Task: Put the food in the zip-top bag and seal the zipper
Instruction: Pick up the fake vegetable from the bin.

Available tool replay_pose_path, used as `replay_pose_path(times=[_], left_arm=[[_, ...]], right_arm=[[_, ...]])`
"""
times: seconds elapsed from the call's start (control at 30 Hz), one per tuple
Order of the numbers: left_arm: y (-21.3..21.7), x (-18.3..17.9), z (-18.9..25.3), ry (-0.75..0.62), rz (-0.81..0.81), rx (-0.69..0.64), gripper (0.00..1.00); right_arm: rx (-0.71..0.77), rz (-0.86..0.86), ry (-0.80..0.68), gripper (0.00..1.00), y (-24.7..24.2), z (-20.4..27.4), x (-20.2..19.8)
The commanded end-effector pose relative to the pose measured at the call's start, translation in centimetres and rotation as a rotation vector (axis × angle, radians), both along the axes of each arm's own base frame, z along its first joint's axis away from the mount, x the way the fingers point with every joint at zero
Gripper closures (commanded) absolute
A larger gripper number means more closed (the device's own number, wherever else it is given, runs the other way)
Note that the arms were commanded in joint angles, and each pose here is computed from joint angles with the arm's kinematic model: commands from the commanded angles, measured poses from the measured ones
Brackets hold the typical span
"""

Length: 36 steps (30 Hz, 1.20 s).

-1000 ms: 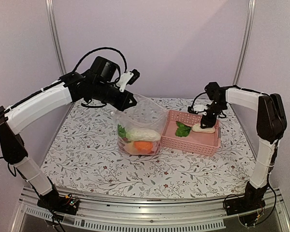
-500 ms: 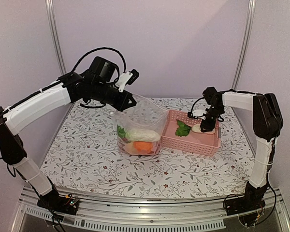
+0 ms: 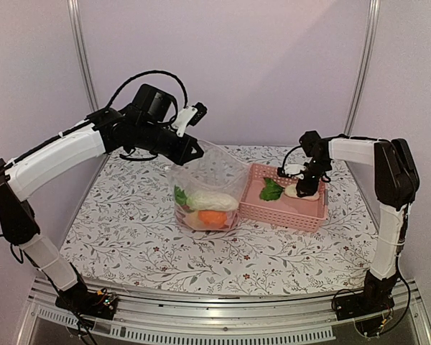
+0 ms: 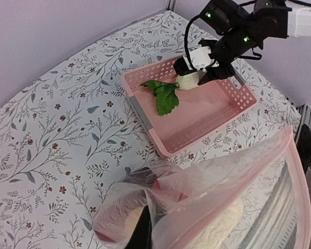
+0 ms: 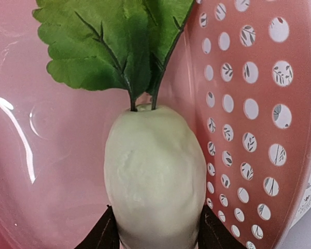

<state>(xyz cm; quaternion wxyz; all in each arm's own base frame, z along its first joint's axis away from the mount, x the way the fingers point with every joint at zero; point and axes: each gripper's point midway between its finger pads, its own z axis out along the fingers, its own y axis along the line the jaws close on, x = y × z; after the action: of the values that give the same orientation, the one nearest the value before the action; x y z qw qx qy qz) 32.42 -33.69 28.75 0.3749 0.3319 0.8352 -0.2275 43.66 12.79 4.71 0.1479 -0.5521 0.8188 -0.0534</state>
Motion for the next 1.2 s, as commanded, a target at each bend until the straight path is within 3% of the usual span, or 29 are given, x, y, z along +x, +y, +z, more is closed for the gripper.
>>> replay_pose_path(times=[0.0, 0.17, 0.33, 0.6, 0.73, 0.83, 0.93, 1.17], left_arm=[[0.5, -0.1, 0.6, -0.010, 0.002, -0.025, 0.97], [0.5, -0.1, 0.6, -0.010, 0.000, -0.026, 0.96], [0.5, 0.0, 0.7, -0.014, 0.004, -0.023, 0.96], [0.6, 0.3, 0.5, -0.020, 0.017, -0.017, 0.96], [0.6, 0.3, 0.5, -0.013, 0.021, -0.022, 0.96], [0.6, 0.3, 0.5, -0.015, 0.027, -0.032, 0.96], [0.5, 0.3, 0.4, -0.009, 0.029, -0.042, 0.95], [0.6, 0.2, 0.9, -0.004, 0.038, -0.059, 0.94]], right_arm=[[0.010, 0.003, 0.074, 0.66, 0.6, -1.6, -1.4], [0.078, -0.001, 0.045, 0.71, 1.4, 2.0, -1.9], [0.212, 0.000, -0.019, 0.72, 3.0, 9.0, -2.3], [0.787, 0.205, -0.138, 0.78, 10.2, 26.8, -6.7], [1.018, 0.337, -0.155, 0.82, 12.5, 32.8, -9.7], [1.110, 0.425, -0.134, 0.82, 13.8, 35.7, -11.8], [1.128, 0.495, -0.072, 0.82, 15.8, 36.3, -14.0], [0.844, 0.622, -0.229, 0.82, 19.7, 33.6, -16.6]])
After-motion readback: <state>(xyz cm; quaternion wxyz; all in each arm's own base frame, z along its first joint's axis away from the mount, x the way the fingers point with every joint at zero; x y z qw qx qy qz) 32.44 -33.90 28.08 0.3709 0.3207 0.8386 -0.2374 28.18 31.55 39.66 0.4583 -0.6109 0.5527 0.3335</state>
